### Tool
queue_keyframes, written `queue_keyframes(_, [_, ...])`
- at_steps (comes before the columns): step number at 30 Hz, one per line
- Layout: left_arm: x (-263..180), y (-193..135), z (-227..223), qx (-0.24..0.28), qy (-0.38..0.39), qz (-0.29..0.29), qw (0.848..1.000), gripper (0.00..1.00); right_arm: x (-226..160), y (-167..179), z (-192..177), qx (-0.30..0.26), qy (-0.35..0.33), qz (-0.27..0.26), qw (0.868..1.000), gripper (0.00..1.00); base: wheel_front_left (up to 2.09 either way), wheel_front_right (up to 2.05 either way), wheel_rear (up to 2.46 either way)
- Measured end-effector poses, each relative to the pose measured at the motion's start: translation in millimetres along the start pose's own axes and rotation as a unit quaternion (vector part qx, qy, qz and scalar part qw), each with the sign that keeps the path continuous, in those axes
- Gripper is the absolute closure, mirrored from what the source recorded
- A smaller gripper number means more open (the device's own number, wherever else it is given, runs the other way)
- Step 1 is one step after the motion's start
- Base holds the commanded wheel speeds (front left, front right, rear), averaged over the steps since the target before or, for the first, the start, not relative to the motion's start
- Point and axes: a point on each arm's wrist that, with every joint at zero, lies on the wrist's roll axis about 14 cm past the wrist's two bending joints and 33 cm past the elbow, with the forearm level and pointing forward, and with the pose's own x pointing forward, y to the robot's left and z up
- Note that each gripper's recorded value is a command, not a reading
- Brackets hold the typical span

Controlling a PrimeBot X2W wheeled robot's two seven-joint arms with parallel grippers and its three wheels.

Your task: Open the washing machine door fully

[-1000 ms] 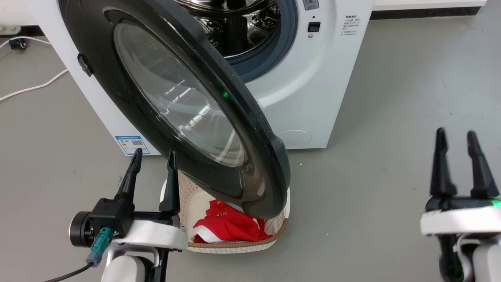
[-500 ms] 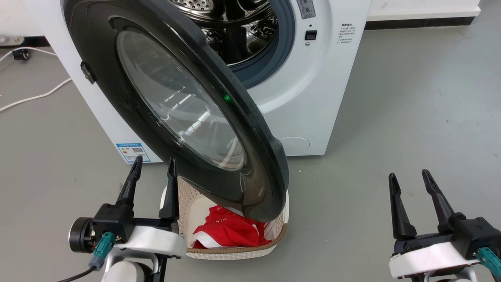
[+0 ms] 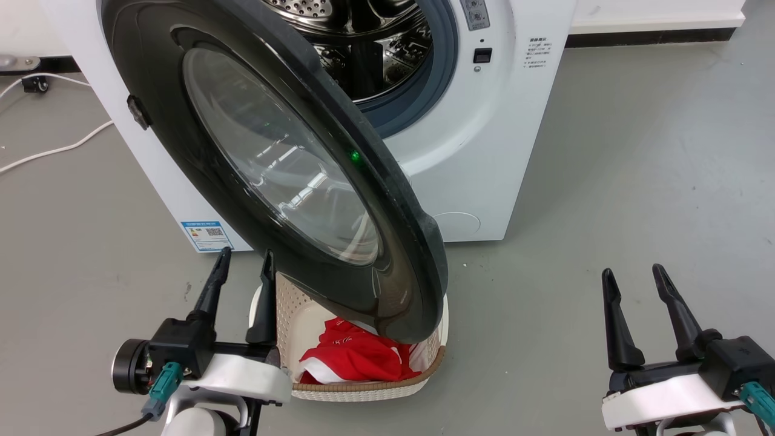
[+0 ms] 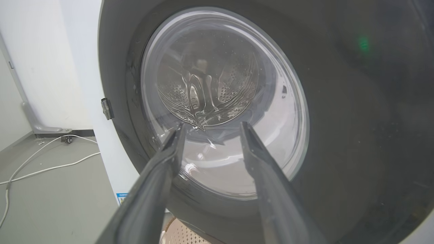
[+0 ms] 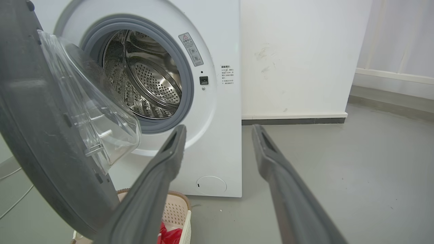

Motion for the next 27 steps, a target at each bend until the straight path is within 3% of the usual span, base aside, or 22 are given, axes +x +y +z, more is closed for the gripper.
queue_keyframes(12, [4, -1, 8, -0.01, -0.014, -0.003, 1.0, 1.0, 0, -1, -3, 0.002, 0.004, -0.001, 1.0, 0.0, 0.0, 0.0, 0.0])
queue_keyframes(20, [27, -4, 70, -0.008, -0.113, -0.007, 0.994, 1.0, 3, -1, -7, 0.005, 0.007, -0.002, 1.0, 0.0, 0.0, 0.0, 0.0])
queue_keyframes(27, [44, -17, 143, 0.0, -0.228, -0.027, 0.973, 1.0, 9, -2, -9, 0.006, 0.008, -0.003, 1.0, 0.0, 0.0, 0.0, 0.0])
